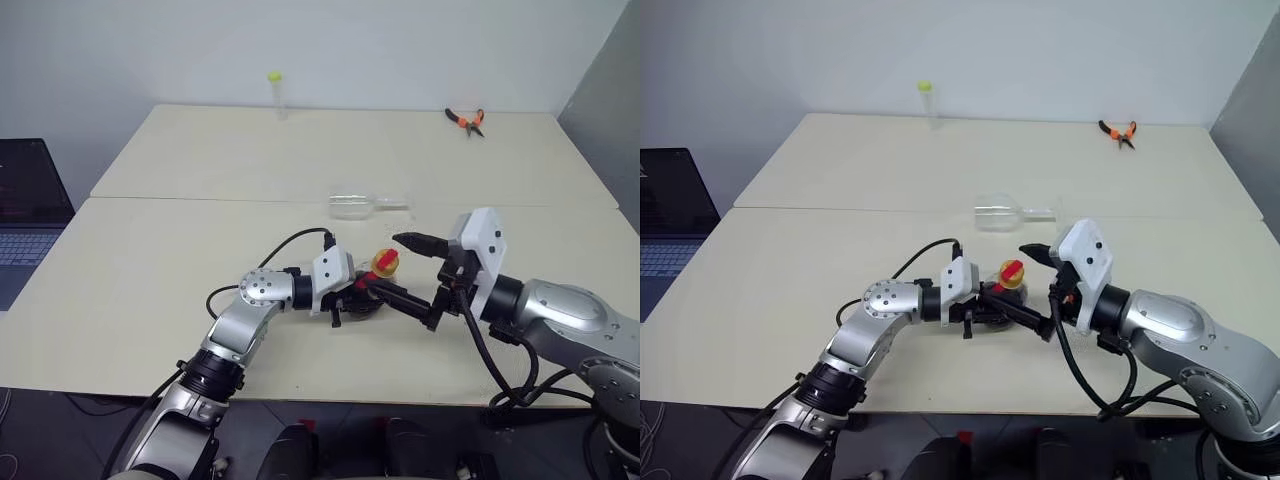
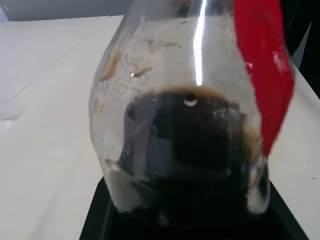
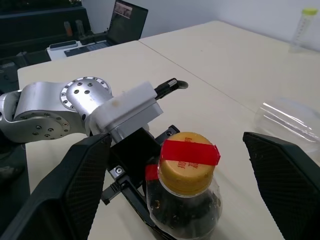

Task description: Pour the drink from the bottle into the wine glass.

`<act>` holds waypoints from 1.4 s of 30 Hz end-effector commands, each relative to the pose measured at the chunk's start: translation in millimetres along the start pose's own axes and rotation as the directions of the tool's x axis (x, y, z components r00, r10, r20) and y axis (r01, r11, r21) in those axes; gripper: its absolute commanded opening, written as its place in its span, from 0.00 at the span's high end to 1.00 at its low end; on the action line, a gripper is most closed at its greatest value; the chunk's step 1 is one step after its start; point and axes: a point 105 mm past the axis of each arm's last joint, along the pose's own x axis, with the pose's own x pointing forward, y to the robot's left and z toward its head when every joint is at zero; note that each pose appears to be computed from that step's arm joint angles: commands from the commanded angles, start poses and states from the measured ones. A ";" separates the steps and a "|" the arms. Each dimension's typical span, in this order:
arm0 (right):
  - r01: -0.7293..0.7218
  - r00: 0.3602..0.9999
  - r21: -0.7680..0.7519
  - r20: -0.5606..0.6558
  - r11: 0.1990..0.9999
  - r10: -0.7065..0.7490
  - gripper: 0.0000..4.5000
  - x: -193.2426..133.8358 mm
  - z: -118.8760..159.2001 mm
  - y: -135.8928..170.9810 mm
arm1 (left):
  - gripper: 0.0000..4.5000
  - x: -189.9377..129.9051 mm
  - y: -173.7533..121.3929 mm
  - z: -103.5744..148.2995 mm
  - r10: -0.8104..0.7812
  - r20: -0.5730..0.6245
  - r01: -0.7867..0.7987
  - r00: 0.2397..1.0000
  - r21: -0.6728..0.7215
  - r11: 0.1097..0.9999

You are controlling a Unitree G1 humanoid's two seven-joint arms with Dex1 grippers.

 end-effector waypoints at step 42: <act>-0.299 0.952 -0.080 -0.100 0.951 0.291 0.10 -41.9 7.8 -10.5 | 0.78 3.2 -12.2 24.5 -0.084 0.070 0.080 0.994 0.047 0.996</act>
